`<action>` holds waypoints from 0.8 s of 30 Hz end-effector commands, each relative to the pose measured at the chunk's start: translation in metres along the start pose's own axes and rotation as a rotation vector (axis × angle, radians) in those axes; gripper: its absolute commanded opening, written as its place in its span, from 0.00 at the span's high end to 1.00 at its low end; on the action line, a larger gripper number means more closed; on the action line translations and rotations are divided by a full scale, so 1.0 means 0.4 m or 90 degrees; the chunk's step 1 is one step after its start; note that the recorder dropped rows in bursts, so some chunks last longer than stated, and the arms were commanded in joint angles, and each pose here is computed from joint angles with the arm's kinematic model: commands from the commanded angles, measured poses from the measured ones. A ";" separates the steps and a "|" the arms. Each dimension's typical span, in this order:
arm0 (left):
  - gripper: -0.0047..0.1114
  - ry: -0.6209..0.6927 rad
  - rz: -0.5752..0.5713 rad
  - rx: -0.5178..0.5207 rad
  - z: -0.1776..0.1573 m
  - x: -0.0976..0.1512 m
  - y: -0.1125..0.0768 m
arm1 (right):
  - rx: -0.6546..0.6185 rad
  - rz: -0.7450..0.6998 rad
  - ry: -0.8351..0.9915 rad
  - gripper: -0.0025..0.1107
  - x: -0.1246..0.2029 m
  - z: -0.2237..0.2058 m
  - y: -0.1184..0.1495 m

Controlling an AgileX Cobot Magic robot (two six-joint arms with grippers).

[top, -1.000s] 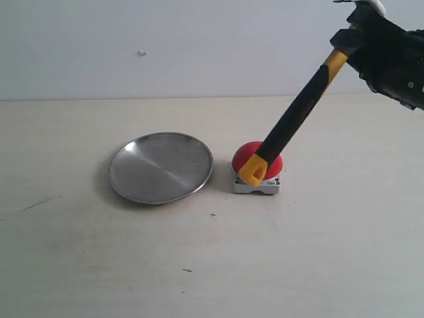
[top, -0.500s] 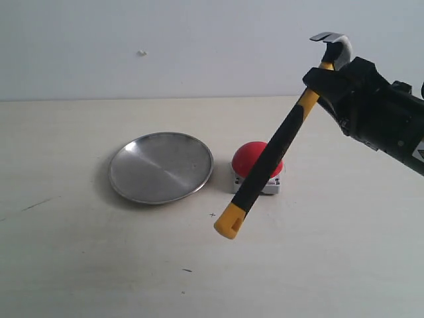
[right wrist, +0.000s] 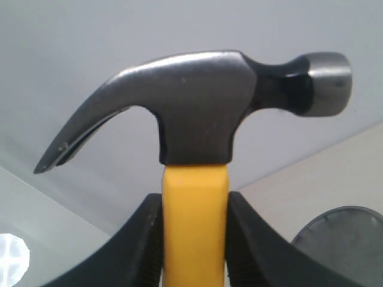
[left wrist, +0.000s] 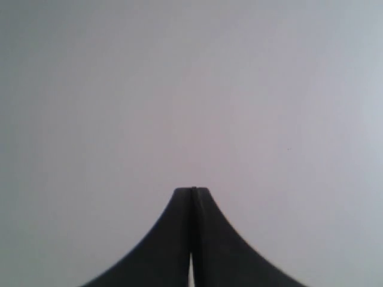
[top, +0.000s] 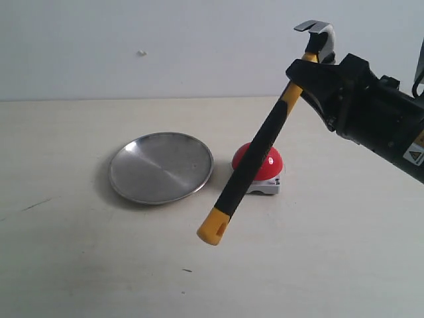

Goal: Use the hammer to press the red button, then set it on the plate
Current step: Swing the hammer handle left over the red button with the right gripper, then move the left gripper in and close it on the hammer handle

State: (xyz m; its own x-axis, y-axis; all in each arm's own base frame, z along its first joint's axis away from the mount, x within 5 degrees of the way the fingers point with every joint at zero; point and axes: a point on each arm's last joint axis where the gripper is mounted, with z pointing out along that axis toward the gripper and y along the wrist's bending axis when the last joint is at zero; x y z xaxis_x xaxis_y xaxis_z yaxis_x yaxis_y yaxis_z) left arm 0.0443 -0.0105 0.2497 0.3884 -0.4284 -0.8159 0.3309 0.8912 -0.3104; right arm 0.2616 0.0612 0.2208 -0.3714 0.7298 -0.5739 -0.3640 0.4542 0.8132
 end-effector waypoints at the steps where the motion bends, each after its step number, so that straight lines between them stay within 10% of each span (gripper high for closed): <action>1: 0.96 -0.051 -0.020 0.034 -0.002 -0.019 -0.012 | -0.052 -0.011 -0.035 0.98 -0.018 0.004 0.025; 24: 0.96 0.641 -0.048 0.259 0.404 0.137 -0.062 | 0.022 -0.022 -0.016 0.98 -0.012 0.082 0.053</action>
State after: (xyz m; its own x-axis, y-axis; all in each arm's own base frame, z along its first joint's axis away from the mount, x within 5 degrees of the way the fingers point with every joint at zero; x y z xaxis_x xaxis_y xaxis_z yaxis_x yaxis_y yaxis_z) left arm 0.1761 -0.0761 0.2928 -0.4052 -0.0312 -0.9137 0.6488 0.6943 -0.3114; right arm 0.2807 0.0857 0.2329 -0.3827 0.6791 -0.6264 -0.3220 0.5374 0.7794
